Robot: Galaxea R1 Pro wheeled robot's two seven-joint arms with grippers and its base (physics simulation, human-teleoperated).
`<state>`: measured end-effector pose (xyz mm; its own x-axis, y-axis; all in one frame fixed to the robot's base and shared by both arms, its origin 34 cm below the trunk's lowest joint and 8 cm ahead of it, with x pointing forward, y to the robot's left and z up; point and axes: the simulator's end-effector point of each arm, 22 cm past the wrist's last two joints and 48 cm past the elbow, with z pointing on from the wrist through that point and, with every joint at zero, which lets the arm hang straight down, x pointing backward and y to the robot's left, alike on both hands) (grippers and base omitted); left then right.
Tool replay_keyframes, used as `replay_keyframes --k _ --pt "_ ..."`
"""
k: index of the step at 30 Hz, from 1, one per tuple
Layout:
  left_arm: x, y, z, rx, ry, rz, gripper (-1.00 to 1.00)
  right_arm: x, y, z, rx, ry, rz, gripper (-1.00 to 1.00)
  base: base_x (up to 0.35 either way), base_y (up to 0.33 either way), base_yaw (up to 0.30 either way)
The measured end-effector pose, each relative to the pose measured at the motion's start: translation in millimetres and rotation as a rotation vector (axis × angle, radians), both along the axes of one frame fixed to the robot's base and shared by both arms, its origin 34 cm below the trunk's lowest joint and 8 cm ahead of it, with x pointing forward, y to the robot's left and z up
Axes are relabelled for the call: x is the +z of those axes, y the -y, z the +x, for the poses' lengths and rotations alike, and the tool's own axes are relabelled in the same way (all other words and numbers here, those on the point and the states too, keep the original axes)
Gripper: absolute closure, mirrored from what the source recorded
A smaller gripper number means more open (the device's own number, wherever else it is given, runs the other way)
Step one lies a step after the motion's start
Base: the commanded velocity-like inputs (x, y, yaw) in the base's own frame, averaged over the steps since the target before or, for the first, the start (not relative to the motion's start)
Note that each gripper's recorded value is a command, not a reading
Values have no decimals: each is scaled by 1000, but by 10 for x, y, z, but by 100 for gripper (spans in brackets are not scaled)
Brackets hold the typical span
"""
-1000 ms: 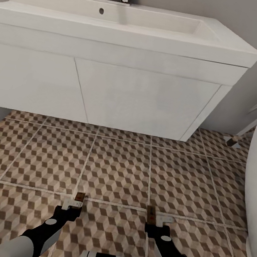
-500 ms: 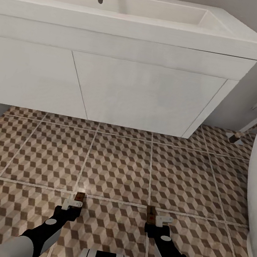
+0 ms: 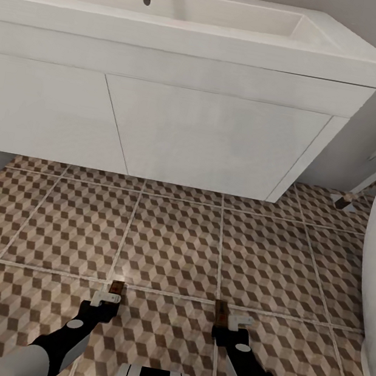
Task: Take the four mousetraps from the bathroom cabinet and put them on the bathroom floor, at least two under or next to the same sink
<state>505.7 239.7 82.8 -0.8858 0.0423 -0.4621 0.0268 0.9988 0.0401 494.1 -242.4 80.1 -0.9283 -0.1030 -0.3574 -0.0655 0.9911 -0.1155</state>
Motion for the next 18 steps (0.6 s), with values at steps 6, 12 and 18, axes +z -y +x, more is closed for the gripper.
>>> replay_keyframes --k 6,12,18 --pt "77 127 195 -15 32 -30 100 99 -57 336 -4 47 7 100 0 0 0" --pt "182 128 549 -23 54 -36 100 225 -142 731 -4 98 19 100 0 0 0" --pt "283 142 846 -24 80 -39 100 298 -156 927 -4 126 21 100 0 0 0"
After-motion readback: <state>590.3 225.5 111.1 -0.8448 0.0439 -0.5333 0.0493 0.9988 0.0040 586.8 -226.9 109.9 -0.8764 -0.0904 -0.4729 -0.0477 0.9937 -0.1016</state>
